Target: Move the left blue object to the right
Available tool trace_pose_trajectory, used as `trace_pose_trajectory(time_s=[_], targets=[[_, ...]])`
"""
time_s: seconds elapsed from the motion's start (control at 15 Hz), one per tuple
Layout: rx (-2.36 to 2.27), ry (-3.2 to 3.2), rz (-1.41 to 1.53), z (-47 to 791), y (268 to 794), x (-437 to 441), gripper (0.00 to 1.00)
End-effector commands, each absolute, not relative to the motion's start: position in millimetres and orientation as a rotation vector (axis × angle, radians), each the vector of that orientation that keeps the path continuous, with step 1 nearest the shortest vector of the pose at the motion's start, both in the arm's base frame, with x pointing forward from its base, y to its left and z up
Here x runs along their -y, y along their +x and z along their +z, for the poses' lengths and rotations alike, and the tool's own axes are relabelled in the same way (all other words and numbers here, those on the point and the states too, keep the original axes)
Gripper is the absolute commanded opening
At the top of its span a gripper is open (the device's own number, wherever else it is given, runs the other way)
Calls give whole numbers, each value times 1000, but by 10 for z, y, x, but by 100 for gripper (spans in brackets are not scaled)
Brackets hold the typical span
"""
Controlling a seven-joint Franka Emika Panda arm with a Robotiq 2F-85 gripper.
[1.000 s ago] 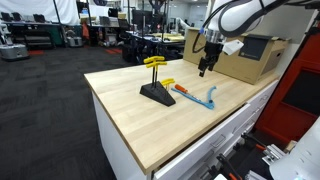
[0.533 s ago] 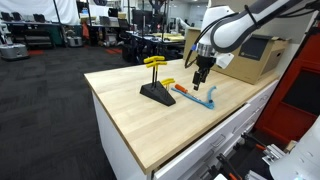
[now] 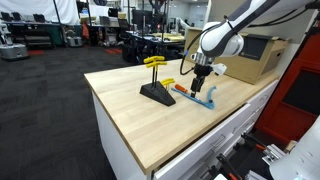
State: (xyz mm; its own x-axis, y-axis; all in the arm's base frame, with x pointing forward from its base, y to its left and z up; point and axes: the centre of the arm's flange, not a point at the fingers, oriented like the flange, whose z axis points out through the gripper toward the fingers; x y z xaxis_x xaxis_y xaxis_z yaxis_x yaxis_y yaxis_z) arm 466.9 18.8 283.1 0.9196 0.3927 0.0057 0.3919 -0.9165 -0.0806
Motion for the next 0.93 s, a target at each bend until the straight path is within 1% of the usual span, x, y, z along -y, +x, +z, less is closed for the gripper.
trace_pose_trajectory(time_s=[0.0,0.87], targets=[[635,-2933,21,2660,4834,-99,100],[544,-2932,29,2350,4960,-126,100]])
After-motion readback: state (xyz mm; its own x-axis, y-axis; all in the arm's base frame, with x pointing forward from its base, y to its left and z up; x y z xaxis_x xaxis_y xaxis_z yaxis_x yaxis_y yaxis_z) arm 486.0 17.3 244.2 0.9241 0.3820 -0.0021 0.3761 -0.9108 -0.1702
